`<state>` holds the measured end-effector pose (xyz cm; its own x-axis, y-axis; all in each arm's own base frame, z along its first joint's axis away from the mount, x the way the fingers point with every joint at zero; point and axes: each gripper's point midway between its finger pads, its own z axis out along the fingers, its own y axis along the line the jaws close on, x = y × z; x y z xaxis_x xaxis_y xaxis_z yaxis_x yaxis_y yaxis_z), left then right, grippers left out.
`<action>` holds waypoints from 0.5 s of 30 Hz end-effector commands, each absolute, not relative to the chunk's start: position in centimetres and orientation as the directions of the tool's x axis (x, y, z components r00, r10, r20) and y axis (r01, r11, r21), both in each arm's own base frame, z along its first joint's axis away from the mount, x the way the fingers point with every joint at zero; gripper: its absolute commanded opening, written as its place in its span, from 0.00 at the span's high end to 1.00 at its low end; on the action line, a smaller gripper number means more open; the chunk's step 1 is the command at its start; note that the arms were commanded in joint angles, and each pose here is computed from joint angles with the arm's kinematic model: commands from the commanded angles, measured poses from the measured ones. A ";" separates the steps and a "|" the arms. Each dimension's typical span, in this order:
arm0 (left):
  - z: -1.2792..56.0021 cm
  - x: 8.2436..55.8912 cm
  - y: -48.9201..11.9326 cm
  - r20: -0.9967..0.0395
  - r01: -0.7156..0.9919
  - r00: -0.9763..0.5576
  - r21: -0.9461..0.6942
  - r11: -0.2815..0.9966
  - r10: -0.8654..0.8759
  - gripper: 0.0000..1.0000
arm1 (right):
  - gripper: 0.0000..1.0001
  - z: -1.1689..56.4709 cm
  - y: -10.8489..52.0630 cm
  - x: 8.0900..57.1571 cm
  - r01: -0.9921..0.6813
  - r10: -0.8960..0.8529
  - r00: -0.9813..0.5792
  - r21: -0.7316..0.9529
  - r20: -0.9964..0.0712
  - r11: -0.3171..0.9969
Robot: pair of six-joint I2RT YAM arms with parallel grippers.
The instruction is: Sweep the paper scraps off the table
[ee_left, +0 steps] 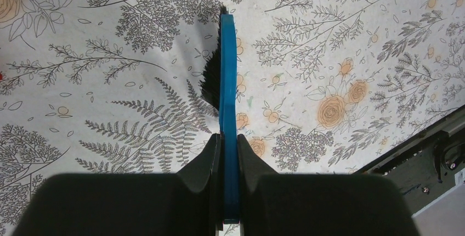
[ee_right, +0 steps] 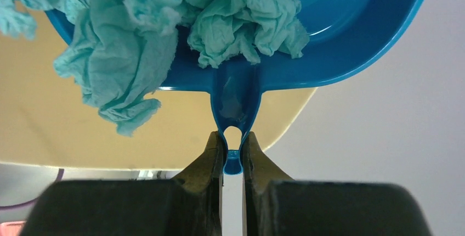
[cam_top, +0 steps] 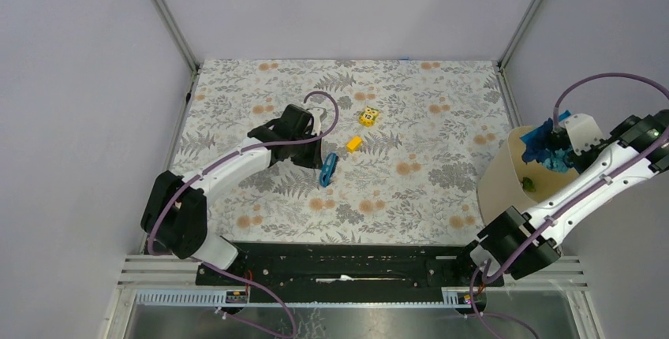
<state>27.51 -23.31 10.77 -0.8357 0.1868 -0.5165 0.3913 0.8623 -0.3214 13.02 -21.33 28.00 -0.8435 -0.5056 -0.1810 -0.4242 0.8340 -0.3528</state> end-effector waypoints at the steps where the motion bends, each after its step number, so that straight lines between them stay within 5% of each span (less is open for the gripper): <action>1: 10.2 27.1 -23.5 -0.475 0.391 -0.856 -0.336 0.857 0.204 1.00 | 1.00 27.6 -22.7 11.4 -0.482 -0.550 -0.824 -0.344 -0.136 0.806; 8: 9.9 26.9 -23.6 -0.459 0.392 -0.863 -0.342 0.854 0.212 1.00 | 1.00 27.4 -24.7 8.5 -0.684 -0.687 -0.718 -0.293 0.110 0.668; 15: 9.8 26.9 -23.4 -0.455 0.393 -0.863 -0.334 0.857 0.219 1.00 | 0.98 30.7 -27.6 9.7 -0.852 -0.772 -0.479 -0.432 0.417 0.296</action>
<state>27.59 -23.74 10.68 -0.8420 0.1914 -0.5044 0.3959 0.8543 -0.3367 9.41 -25.16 27.04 -0.6812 -0.7209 0.1278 -0.7102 0.6082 -0.3546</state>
